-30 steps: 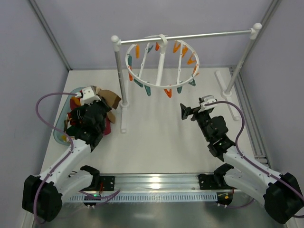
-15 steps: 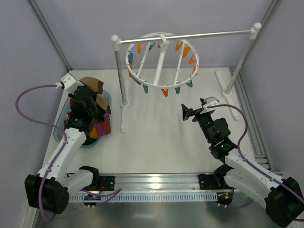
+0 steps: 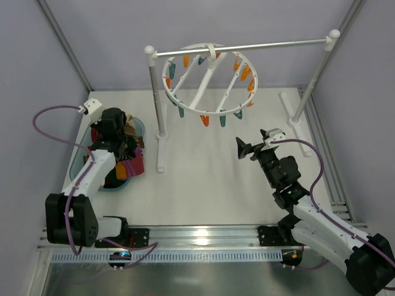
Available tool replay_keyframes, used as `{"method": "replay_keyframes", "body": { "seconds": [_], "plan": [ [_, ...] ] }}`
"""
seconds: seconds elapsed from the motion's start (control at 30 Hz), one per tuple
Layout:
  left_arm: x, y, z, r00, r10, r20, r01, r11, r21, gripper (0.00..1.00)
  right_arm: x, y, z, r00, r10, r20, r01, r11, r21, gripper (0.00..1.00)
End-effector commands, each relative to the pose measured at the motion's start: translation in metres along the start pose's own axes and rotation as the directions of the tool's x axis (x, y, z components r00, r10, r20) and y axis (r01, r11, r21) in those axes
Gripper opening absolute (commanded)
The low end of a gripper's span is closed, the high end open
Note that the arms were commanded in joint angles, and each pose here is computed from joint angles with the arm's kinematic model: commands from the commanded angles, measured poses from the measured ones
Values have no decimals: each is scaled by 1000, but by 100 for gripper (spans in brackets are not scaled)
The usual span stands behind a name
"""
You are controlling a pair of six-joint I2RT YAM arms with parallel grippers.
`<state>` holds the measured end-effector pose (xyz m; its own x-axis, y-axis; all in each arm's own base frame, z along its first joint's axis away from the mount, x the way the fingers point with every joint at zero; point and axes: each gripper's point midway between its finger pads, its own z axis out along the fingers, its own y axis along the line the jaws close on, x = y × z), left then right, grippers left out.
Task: Remove the socks clipped to the hanger
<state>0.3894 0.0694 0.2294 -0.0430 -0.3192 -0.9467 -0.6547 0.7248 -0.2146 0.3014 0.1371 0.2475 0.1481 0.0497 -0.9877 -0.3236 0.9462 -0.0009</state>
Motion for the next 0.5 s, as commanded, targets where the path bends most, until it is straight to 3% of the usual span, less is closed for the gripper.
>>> {"method": "replay_keyframes", "body": {
  "seconds": [0.0, 0.23, 0.3, 0.37, 0.4, 0.47],
  "plan": [
    [30, -2, 2, 996, -8, -87, 9, 1000, 20, 0, -15, 1, -1, 998, 9, 61, -9, 1000, -9, 100],
    [65, 1, -2, 985, -34, -171, 46, 997, 64, 0, -16, 0, -5, 997, 16, 74, -16, 1000, -6, 100],
    [61, -1, -5, 985, -44, -169, 57, 995, 75, 10, -15, 1, -5, 997, 17, 71, -17, 1000, -8, 99],
    [57, 0, -7, 986, -54, -160, 67, 994, 80, 49, -15, 1, -5, 997, 17, 71, -17, 1000, -8, 100],
    [55, 0, -8, 986, -60, -157, 73, 994, 81, 73, -15, -1, -5, 997, 17, 70, -17, 1000, -2, 100],
    [53, 0, -10, 985, -74, -153, 87, 993, 83, 97, -14, 0, -4, 998, 18, 68, -18, 1000, -5, 100]
  ]
}}
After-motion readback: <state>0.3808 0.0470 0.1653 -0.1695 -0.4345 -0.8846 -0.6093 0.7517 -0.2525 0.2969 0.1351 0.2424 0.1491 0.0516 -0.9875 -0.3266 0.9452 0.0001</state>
